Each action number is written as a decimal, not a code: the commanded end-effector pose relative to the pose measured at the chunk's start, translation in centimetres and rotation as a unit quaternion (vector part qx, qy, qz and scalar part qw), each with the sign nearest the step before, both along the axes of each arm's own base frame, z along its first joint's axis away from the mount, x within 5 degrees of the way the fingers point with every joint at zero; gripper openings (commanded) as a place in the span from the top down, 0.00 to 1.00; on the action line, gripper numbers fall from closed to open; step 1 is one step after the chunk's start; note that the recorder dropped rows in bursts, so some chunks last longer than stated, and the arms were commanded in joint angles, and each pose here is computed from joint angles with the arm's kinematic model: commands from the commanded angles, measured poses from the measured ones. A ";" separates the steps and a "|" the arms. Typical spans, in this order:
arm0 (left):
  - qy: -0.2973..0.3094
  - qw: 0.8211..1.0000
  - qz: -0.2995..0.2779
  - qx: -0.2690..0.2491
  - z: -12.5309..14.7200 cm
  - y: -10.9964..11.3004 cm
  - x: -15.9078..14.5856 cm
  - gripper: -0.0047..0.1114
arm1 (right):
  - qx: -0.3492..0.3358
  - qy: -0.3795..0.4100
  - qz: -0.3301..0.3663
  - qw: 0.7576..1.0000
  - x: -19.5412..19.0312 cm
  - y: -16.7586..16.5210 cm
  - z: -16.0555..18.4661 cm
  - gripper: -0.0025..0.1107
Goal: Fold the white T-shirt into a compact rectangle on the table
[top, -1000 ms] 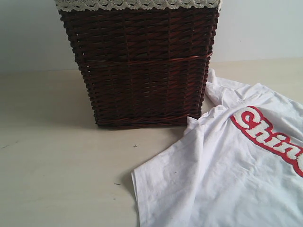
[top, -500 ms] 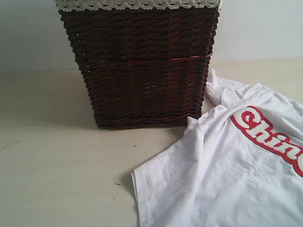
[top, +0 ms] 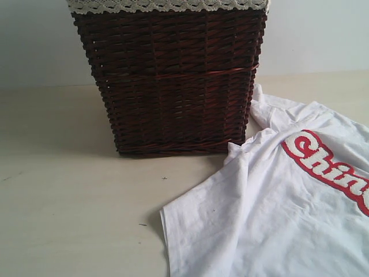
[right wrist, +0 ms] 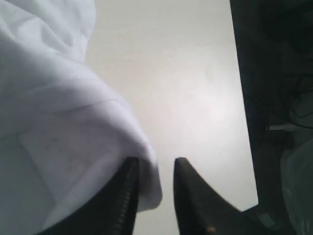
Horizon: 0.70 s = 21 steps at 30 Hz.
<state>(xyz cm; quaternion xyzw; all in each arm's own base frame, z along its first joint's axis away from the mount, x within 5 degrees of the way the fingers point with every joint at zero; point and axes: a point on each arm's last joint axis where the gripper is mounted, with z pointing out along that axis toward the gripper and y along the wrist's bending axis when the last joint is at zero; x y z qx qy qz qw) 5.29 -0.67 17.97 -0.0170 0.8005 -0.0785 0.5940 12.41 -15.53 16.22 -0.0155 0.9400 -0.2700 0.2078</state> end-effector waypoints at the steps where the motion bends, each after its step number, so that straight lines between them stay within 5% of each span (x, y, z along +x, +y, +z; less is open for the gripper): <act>1: -0.007 1.000 -0.003 0.001 0.1 0.0 0.0 0.86 | -0.049 -0.070 -0.027 0.996 0.9 -1.4 0.3 0.51; 5: -0.007 1.000 -0.003 0.001 0.1 0.0 0.0 0.86 | -0.116 -0.177 -0.089 0.973 1.2 -2.4 2.9 0.51; 8: -0.007 1.000 -0.003 0.001 0.1 0.0 0.0 0.86 | -0.054 -0.178 -0.111 0.976 1.1 -1.8 3.6 0.52; 13: -0.007 1.000 -0.003 0.001 0.1 0.0 0.0 0.86 | 0.037 -0.047 0.042 0.997 2.5 3.1 3.7 0.86; 15: -0.007 1.000 -0.003 0.001 0.1 0.0 0.0 0.86 | 0.083 -0.021 0.048 0.995 2.5 4.0 3.0 0.98; 21: -0.007 1.000 -0.003 0.001 0.1 0.0 0.0 0.86 | 0.179 0.099 0.056 0.977 2.4 4.1 -0.9 0.98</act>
